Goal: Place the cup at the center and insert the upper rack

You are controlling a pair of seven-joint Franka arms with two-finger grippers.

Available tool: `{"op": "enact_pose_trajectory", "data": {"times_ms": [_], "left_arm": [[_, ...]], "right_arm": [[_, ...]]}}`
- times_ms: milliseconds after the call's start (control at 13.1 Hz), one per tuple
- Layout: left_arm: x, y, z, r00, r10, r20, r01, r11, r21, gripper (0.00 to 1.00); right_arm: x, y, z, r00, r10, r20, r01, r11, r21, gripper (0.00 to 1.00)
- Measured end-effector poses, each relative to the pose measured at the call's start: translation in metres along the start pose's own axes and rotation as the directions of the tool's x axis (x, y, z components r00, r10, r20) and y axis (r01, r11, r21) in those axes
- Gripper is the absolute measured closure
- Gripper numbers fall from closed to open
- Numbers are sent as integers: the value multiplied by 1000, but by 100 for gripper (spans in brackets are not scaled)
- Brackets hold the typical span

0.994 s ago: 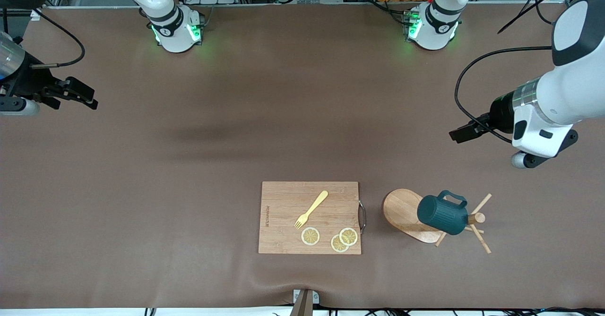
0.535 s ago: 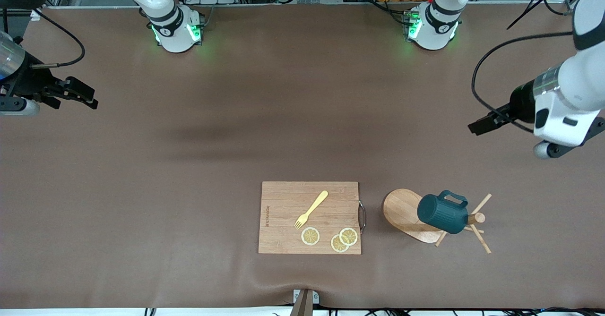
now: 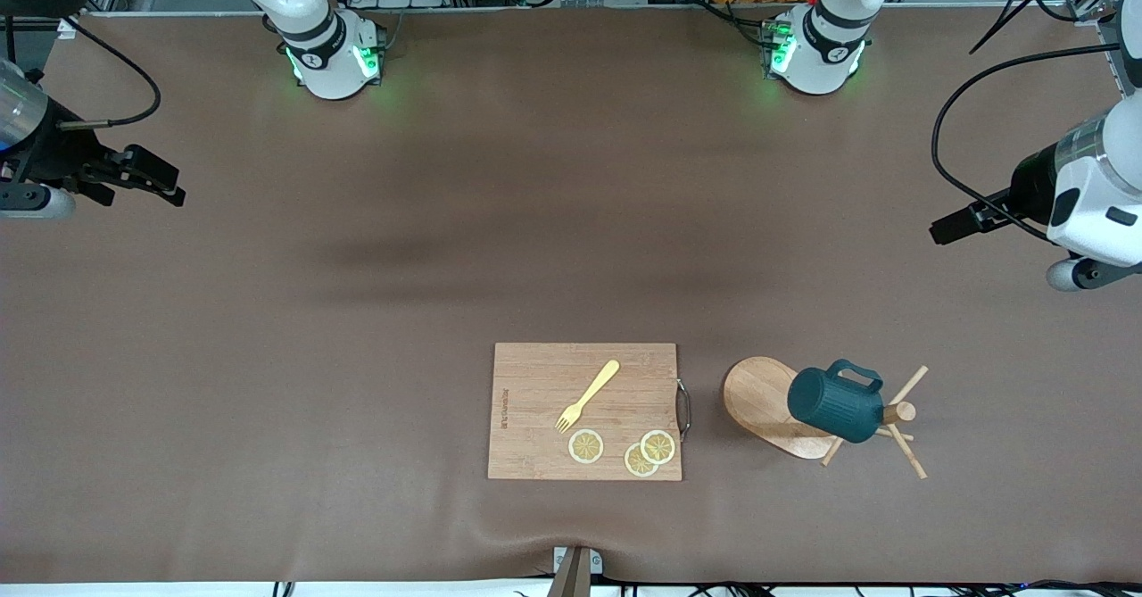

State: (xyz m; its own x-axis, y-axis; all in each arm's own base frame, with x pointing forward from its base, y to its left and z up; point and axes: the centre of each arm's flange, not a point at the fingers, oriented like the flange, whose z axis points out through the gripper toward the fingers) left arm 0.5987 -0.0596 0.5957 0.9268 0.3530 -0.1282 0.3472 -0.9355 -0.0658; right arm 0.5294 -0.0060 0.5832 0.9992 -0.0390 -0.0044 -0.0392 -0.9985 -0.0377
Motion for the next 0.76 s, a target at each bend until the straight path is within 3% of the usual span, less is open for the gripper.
{"op": "enact_pose_trajectory", "data": {"times_ms": [764], "left_arm": [[-41,-36,-6,989,131,-62,-131,991,10,0]], "right_arm": [[0,-1,0,1000,-2,0,2,1000,0,0]]}}
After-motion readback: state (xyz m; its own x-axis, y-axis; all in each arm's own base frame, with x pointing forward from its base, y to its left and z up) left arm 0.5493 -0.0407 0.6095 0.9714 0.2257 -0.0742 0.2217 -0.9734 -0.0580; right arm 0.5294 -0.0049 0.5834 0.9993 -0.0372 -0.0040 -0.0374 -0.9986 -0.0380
